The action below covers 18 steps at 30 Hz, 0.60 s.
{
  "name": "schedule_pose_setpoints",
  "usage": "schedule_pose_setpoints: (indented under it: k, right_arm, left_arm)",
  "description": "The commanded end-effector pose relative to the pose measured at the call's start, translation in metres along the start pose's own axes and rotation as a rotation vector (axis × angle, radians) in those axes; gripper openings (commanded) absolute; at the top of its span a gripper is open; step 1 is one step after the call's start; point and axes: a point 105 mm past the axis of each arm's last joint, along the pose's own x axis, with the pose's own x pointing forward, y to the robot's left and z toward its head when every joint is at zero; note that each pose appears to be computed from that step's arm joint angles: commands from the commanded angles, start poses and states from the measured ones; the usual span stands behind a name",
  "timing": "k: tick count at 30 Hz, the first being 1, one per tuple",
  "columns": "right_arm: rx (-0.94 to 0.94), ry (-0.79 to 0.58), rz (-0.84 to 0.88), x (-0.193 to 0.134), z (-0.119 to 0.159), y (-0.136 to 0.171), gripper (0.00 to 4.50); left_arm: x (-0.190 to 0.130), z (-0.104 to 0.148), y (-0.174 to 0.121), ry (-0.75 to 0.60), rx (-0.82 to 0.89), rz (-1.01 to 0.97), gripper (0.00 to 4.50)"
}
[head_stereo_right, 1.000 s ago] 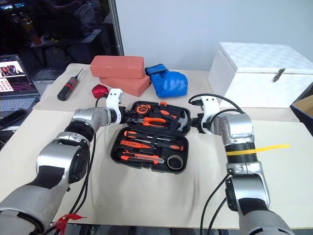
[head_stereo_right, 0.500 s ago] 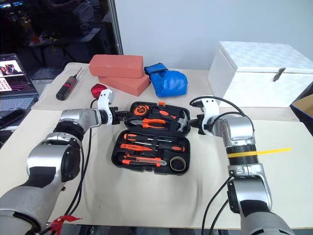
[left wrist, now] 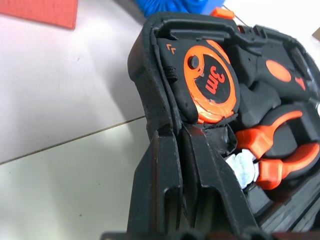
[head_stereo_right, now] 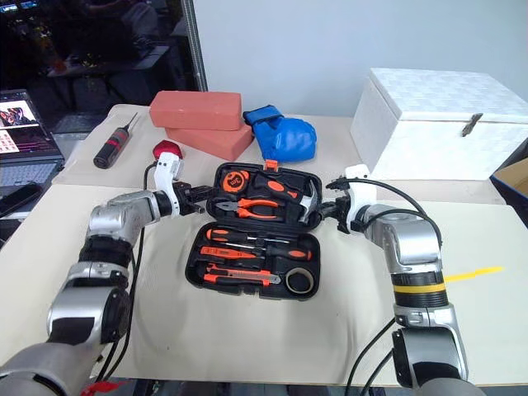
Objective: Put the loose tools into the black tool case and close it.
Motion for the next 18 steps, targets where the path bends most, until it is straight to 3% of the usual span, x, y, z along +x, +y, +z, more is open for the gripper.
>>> schedule_pose_setpoints:
  k: [1, 7, 18]
  right_arm:
    - [-0.092, -0.208, 0.105, -0.015, 0.040, 0.028, 0.00]
    - [-0.144, -0.361, 0.134, -0.037, 0.046, 0.038, 0.00]
    - [-0.289, -0.378, 0.089, -0.046, 0.034, 0.037, 0.00]
  left_arm:
    - [0.007, 0.027, -0.053, -0.165, 0.214, -0.219, 0.02]
    - [-0.008, 0.024, -0.060, -0.261, 0.375, -0.222, 0.02]
    - [-0.017, 0.020, -0.062, -0.301, 0.584, -0.233, 0.02]
